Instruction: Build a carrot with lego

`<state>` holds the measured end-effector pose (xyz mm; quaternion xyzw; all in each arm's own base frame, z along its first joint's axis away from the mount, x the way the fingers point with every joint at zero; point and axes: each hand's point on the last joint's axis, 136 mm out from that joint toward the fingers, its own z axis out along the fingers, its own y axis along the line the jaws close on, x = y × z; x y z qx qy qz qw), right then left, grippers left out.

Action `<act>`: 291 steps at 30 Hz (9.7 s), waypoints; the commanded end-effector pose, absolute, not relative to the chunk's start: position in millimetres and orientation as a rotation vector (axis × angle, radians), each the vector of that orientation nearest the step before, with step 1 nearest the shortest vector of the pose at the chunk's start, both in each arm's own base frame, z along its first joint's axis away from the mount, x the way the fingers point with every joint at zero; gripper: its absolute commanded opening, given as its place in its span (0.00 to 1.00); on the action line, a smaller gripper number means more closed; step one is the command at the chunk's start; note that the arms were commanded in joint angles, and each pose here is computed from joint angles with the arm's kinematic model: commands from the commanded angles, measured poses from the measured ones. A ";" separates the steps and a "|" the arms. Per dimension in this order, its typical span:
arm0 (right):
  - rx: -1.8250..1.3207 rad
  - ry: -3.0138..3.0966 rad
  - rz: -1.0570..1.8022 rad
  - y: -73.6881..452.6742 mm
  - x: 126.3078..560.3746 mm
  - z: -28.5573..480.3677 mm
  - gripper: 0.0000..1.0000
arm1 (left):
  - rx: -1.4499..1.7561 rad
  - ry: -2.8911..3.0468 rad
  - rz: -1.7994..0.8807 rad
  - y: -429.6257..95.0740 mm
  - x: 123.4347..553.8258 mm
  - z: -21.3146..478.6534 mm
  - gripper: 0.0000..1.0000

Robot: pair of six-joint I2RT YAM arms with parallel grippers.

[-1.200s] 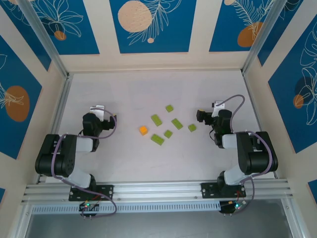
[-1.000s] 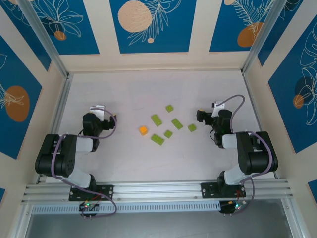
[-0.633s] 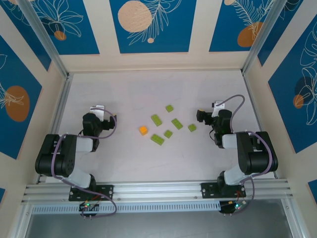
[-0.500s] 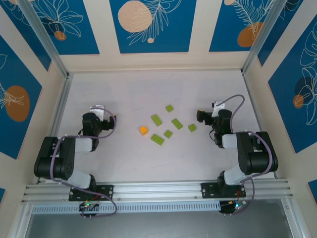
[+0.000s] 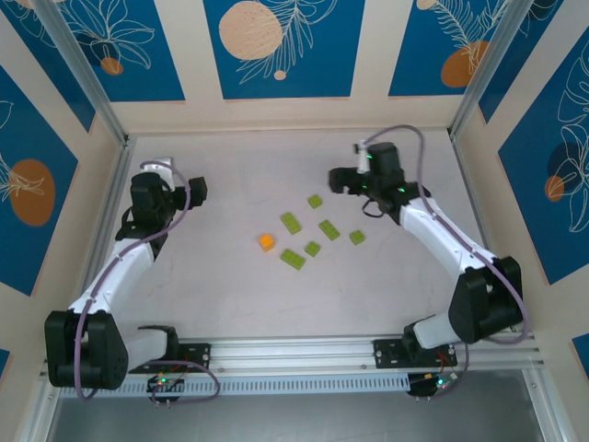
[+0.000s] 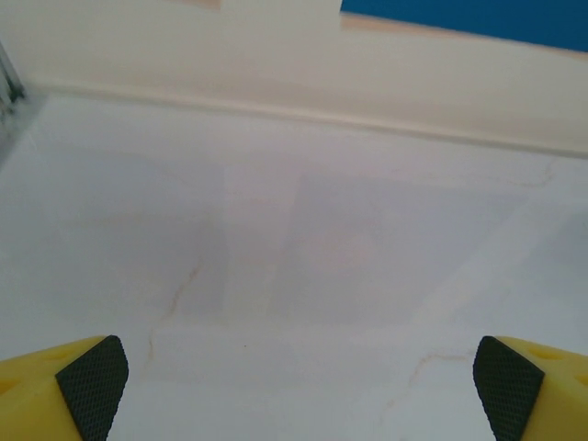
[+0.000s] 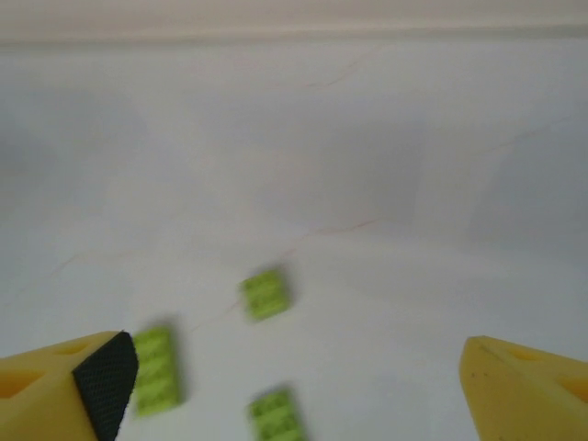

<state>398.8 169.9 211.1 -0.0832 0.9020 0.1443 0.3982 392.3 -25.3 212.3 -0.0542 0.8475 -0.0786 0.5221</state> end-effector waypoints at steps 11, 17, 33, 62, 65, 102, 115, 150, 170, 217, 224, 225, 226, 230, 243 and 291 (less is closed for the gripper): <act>-0.703 2.865 0.382 279.3 344.0 111.3 0.70 | -0.414 2.252 -0.421 -37.6 383.2 187.0 0.99; -0.755 2.905 0.363 291.4 348.1 87.1 0.65 | -0.469 2.280 -0.285 -17.9 372.0 176.7 0.99; -0.869 2.923 0.316 301.1 362.6 50.6 0.69 | -0.479 2.312 -0.303 -19.4 375.5 159.9 0.99; -0.871 2.958 0.221 302.7 369.9 25.2 0.43 | -0.469 2.308 -0.328 -20.9 377.5 158.9 0.99; -0.865 2.959 0.224 302.4 369.0 26.9 0.39 | -0.472 2.310 -0.329 -20.9 377.1 157.8 0.99; -0.871 2.981 0.466 364.6 293.2 100.3 0.37 | -0.473 2.307 -0.326 -20.4 376.2 156.7 0.98; -0.870 2.999 0.428 368.6 301.2 79.3 0.37 | -0.472 2.308 -0.326 -20.4 375.9 156.5 0.98; -0.878 3.063 0.339 369.6 294.6 53.7 0.37 | -0.473 2.302 -0.323 -19.8 374.8 156.7 0.98; -0.757 3.165 0.289 371.9 284.6 37.0 0.38 | -0.475 2.302 -0.324 -19.8 374.2 157.0 0.98; -1.178 3.057 0.050 348.1 279.8 60.9 0.37 | -0.472 2.294 -0.329 -20.1 373.6 160.2 0.98; -1.226 3.080 0.039 352.1 276.3 56.8 0.37 | -0.473 2.295 -0.326 -19.9 372.9 158.9 0.98; -1.229 3.089 0.029 352.4 276.0 53.6 0.37 | -0.472 2.296 -0.327 -20.1 373.0 158.5 0.98; -1.233 3.099 0.025 353.1 274.8 50.8 0.37 | -0.473 2.298 -0.328 -20.2 372.6 158.0 0.98; -1.250 3.124 -0.003 353.4 270.4 40.6 0.37 | -0.466 2.292 -0.326 -20.1 372.7 160.5 0.98; -1.238 3.178 -0.046 348.4 261.1 17.9 0.37 | -0.467 2.292 -0.326 -20.0 373.0 159.7 0.98; -1.090 3.017 0.034 358.5 302.7 60.5 0.51 | -0.469 2.304 -0.324 -20.2 373.2 157.5 0.98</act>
